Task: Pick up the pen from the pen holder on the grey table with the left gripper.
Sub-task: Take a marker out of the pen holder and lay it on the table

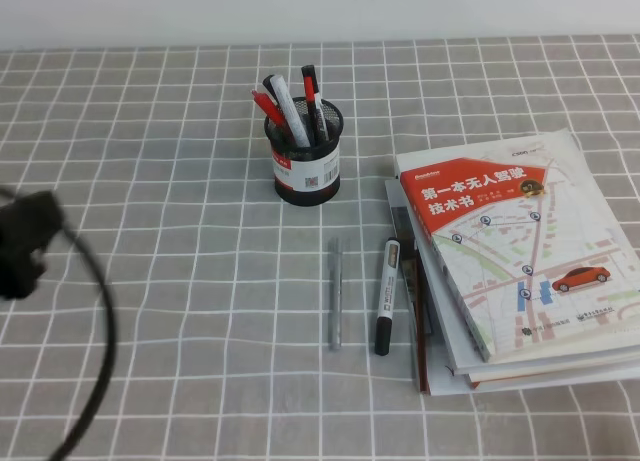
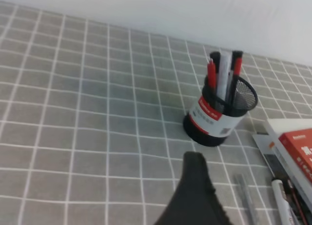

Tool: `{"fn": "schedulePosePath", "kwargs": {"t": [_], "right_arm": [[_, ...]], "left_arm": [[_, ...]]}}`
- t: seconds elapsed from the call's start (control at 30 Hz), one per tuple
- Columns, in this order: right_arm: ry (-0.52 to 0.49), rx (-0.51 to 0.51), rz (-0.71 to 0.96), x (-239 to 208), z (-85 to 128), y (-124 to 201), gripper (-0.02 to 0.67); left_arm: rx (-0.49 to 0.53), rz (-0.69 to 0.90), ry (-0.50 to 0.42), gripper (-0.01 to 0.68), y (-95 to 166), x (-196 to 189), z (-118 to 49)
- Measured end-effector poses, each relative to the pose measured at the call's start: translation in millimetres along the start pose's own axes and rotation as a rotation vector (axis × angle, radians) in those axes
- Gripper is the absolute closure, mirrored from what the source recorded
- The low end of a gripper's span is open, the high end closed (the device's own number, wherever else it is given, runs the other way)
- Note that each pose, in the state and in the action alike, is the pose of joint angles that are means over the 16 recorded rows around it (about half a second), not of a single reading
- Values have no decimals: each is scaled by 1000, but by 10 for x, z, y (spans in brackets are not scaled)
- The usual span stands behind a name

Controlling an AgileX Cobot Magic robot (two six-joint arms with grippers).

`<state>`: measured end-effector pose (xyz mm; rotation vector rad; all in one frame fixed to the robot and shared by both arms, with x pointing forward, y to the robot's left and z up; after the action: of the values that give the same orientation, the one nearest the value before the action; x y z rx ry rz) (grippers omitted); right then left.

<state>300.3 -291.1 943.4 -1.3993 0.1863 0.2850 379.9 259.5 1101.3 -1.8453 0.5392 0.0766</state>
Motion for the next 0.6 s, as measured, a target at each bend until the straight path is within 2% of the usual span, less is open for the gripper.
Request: {"fn": "schedulePosePath", "kwargs": {"t": [0.27,0.6], "right_arm": [[0,0,0,0,0,0,650],[0,0,0,0,0,0,650]], "left_arm": [[-52,112,124,625,-155,729,-91],[27,93,210,626,-304,1619,-69]]}}
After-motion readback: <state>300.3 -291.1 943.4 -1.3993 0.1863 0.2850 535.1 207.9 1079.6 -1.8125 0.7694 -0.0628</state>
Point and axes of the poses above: a point on each arm's last joint axis where the gripper is mounted, x pointing out along that axis toward the gripper, z along the wrist's bending axis when the last joint is at zero, y = z × x, the point moved 1 cm from there along x, pointing out along that axis toward the gripper, and after that the axes turned 5 degrees about -x, right-handed, at the moved point
